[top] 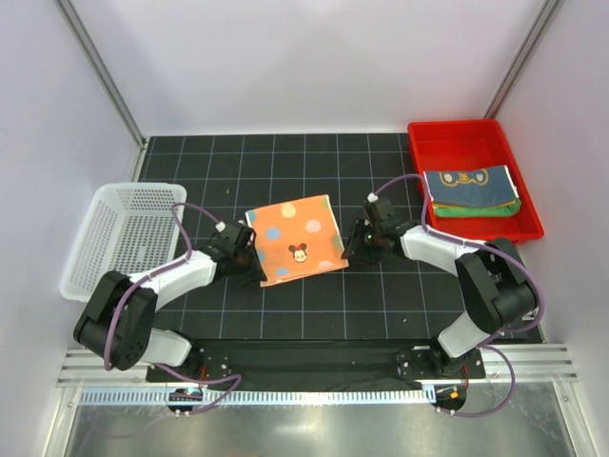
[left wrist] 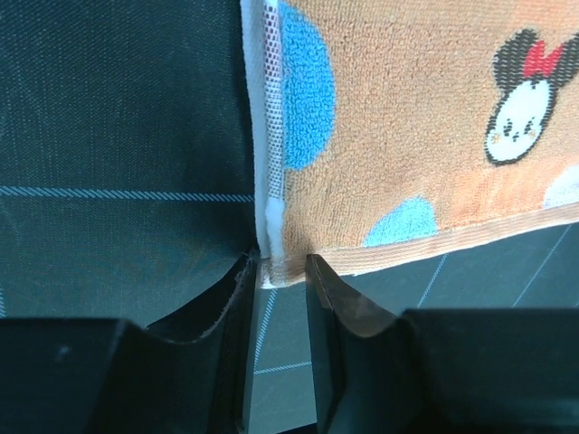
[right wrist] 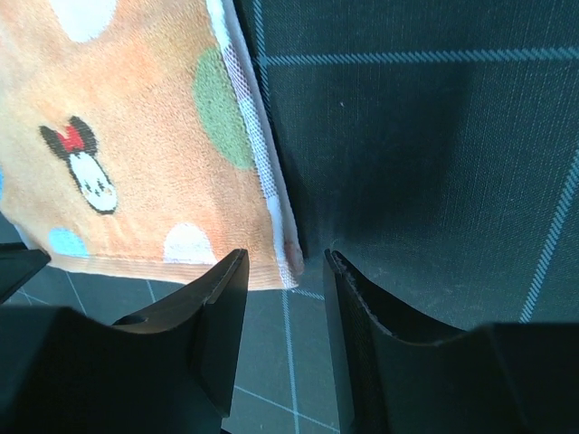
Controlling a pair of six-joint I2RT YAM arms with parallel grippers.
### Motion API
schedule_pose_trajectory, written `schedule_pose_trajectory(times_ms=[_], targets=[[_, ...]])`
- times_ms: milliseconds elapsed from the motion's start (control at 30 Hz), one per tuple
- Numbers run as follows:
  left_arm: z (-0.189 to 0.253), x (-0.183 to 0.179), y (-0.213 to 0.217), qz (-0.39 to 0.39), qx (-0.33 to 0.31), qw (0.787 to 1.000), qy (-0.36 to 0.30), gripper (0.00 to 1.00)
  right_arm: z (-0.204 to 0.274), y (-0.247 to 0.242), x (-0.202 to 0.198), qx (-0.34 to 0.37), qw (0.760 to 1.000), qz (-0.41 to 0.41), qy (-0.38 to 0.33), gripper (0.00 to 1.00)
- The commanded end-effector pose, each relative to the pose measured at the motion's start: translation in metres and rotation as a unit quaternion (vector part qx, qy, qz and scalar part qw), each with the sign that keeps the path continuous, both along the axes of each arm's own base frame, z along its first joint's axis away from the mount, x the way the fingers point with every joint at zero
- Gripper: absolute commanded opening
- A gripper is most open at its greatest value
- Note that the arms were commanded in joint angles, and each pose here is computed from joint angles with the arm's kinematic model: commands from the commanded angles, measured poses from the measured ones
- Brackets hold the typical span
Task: Fold and stack the towels
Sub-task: Fold the towel
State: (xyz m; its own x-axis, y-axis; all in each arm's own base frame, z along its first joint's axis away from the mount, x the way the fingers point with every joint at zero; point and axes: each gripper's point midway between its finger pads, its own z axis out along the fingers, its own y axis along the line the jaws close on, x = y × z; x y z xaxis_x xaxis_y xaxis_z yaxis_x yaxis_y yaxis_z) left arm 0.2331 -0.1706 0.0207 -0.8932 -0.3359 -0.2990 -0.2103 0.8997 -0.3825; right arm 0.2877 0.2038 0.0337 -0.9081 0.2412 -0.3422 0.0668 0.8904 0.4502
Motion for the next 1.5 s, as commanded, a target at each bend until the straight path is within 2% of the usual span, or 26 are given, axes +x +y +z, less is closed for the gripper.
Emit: schedule_pose_trajectory(times_ms=[0, 33, 167, 333, 467, 733, 1133, 1367, 1400, 1433, 1467], targets=[[0.003, 0.007, 0.004, -0.005, 0.021, 1.000, -0.011, 0.28, 0.000, 0.001, 0.004, -0.004, 1.000, 0.004, -0.020, 0.45], [0.003, 0.006, 0.004, -0.006, 0.022, 1.000, -0.009, 0.22, -0.002, 0.001, 0.002, -0.005, 1.000, 0.005, -0.019, 0.45], [0.004, 0.007, 0.002, -0.013, 0.021, 1.000, -0.008, 0.13, -0.004, 0.002, 0.000, -0.001, 1.000, 0.008, -0.019, 0.44], [0.002, 0.004, 0.005, -0.015, 0.031, 0.999, -0.002, 0.00, -0.011, -0.001, -0.004, -0.007, 1.000, 0.010, -0.015, 0.38], [0.002, 0.000, 0.005, -0.017, 0.028, 0.999, 0.002, 0.00, -0.019, -0.007, -0.006, -0.021, 1.000, 0.007, -0.016, 0.31], [0.008, -0.005, -0.006, -0.035, -0.004, 0.999, 0.007, 0.00, -0.026, -0.011, -0.005, -0.034, 0.999, 0.011, -0.024, 0.01], [0.002, -0.024, -0.010, -0.044, -0.030, 0.998, 0.018, 0.00, -0.035, -0.037, -0.006, -0.093, 0.995, -0.019, -0.031, 0.01], [0.004, -0.028, -0.025, -0.062, -0.057, 0.996, 0.018, 0.01, -0.029, -0.036, -0.005, -0.100, 0.994, -0.010, -0.040, 0.01], [0.005, -0.029, -0.027, -0.064, -0.061, 0.996, 0.021, 0.13, -0.026, -0.034, -0.003, -0.098, 0.994, -0.007, -0.043, 0.01], [0.006, -0.030, -0.030, -0.067, -0.066, 0.995, 0.023, 0.20, -0.026, -0.036, -0.006, -0.104, 0.994, -0.006, -0.035, 0.02], [0.010, -0.030, -0.033, -0.069, -0.073, 0.995, 0.024, 0.24, -0.019, -0.035, -0.002, -0.103, 0.994, -0.006, -0.040, 0.06]])
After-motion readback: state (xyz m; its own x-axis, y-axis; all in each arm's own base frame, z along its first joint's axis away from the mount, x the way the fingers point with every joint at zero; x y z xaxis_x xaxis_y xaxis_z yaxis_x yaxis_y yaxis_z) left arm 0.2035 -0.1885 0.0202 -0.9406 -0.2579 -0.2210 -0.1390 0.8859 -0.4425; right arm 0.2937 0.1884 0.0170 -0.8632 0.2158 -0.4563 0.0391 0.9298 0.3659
